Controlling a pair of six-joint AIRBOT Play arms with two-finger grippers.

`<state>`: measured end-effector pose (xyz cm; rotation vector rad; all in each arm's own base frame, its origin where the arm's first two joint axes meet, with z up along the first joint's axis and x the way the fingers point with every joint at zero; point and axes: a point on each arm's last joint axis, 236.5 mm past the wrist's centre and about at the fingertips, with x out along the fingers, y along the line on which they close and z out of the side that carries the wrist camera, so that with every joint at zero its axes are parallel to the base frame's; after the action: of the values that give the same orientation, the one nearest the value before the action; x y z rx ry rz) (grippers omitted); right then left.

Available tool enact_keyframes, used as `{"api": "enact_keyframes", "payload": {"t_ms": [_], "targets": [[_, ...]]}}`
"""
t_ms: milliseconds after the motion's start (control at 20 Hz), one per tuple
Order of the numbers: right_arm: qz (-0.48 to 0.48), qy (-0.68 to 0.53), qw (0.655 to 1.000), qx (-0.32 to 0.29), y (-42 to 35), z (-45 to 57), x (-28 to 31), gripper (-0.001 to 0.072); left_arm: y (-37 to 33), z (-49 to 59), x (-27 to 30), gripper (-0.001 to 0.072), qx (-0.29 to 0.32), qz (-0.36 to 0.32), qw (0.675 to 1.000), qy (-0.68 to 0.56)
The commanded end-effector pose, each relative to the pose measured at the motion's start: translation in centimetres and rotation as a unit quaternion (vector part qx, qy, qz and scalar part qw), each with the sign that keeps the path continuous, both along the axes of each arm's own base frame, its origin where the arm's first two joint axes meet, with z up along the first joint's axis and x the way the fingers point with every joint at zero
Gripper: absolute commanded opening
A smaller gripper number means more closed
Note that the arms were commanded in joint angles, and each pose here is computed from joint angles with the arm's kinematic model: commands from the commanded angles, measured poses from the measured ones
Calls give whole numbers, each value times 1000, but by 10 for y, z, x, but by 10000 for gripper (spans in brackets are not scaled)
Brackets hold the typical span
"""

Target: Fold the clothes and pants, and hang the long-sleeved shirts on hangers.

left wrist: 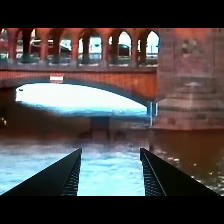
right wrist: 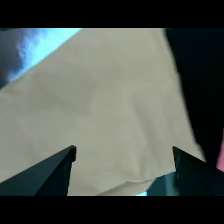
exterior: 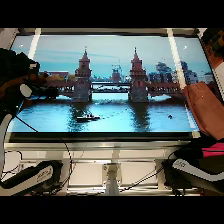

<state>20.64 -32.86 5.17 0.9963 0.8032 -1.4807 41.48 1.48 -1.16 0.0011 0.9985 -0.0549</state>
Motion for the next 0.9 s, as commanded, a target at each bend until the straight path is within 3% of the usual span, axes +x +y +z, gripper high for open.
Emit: {"api": "enact_keyframes", "payload": {"t_ms": [0, 200, 300, 500, 700, 850], "targets": [[39, 30, 999, -6, -2, 2, -5, 680, 0, 0, 0, 440, 0, 0, 1000, -1], [164, 49, 985, -26, -7, 13, 13, 672, 0, 0, 0, 440, 0, 0, 1000, -1], [208, 48, 975, -60, -7, 33, 22, 429, 0, 0, 0, 440, 0, 0, 1000, 0], [263, -67, 939, -212, 5, 125, 75, 8, 0, 0, 0, 440, 0, 0, 1000, 0], [334, -176, 869, -321, 70, 221, 113, 6, 0, 0, 0, 440, 0, 0, 1000, 0], [398, -227, 818, -349, 133, 262, 128, 7, 0, 0, 0, 440, 0, 0, 1000, 0]]}}
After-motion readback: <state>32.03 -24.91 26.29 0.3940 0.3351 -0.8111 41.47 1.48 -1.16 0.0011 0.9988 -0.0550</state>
